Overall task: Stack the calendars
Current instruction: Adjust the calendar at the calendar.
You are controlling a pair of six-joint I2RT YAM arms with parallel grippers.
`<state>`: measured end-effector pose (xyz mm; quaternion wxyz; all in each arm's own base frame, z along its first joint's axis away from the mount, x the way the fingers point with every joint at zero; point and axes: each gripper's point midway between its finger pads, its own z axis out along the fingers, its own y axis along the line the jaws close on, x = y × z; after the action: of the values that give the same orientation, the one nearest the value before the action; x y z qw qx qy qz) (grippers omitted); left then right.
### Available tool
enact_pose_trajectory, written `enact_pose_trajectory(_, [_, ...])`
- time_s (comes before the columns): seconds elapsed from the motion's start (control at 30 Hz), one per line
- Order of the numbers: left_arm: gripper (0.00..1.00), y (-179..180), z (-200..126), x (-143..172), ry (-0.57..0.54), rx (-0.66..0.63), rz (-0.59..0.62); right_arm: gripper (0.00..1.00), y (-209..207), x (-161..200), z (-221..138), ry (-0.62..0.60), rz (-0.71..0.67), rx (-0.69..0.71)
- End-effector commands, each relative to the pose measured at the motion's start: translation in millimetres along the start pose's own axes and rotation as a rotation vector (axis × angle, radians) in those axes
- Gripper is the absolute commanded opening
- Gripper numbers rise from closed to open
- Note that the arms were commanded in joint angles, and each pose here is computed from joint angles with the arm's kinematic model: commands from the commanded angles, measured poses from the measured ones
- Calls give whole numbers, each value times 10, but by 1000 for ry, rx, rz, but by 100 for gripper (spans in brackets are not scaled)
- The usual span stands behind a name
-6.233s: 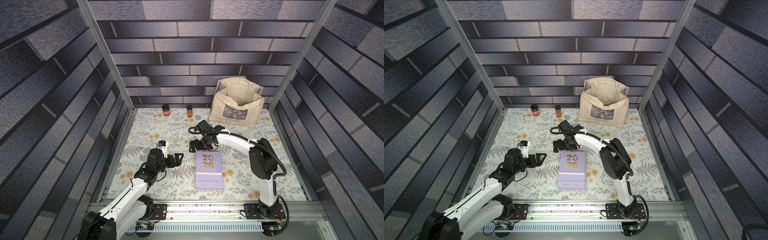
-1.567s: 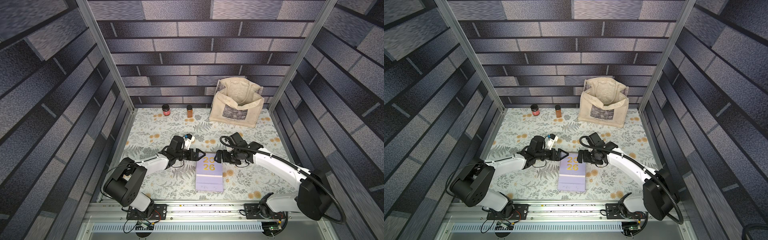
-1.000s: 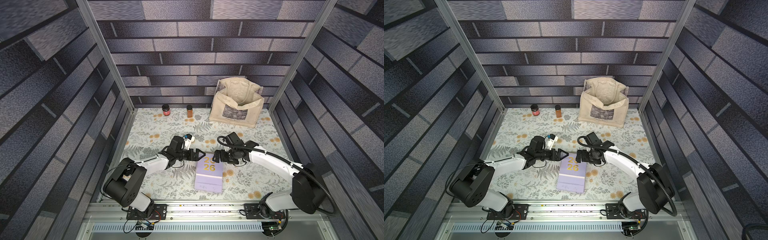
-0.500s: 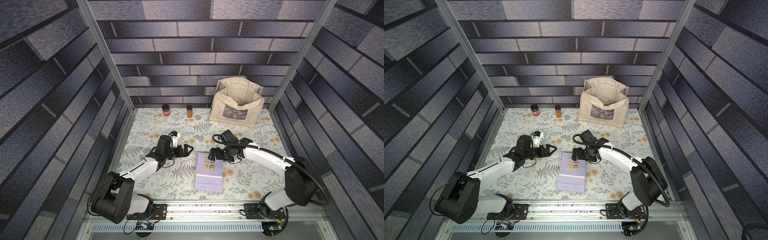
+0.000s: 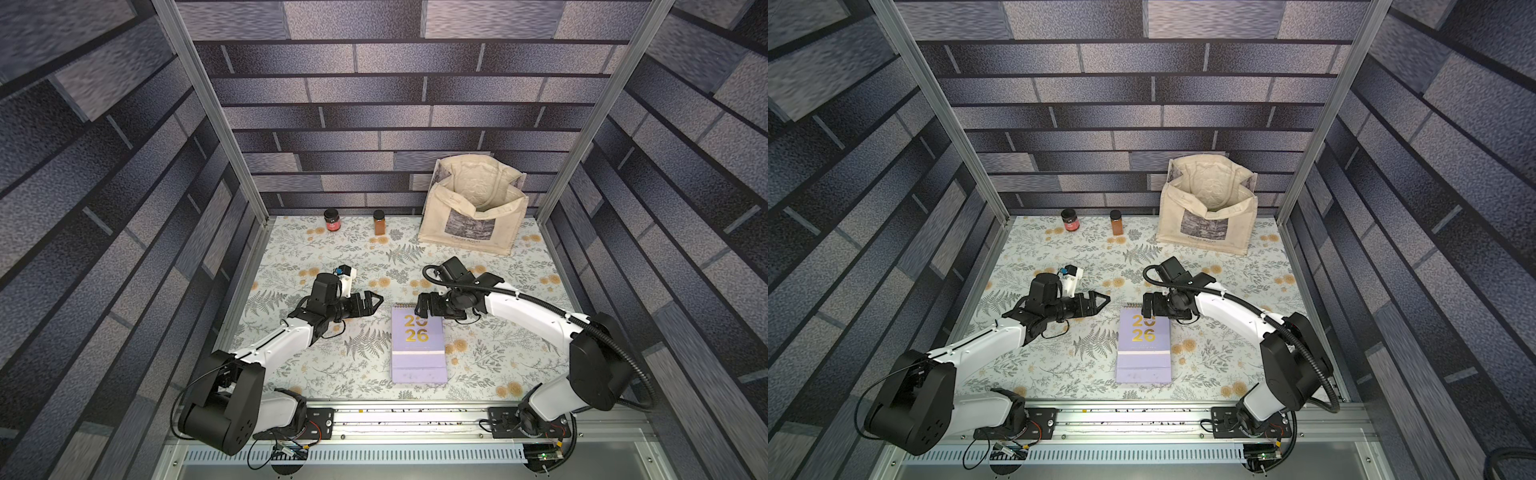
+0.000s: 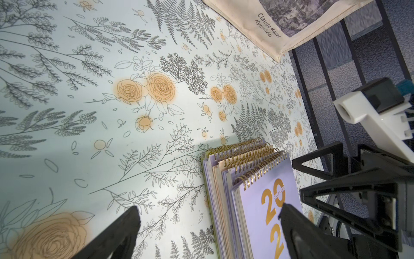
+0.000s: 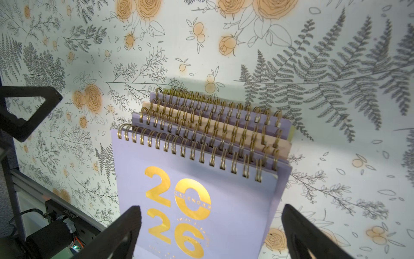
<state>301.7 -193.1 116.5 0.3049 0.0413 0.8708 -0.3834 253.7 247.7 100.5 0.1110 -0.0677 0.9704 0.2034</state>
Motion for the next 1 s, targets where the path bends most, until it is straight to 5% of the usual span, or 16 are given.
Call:
enact_pose_trajectory(0.0, [100, -94, -13, -32, -11, 53, 18, 99, -136, 198, -49, 15, 31, 34])
enact_pose_trajectory(0.33, [100, -628, 109, 154, 94, 215, 58, 99, -220, 541, -49, 52, 56, 29])
enact_pose_trajectory(0.97, [100, -740, 350, 166, 136, 241, 68, 99, 9, 950, 37, 100, 17, 13])
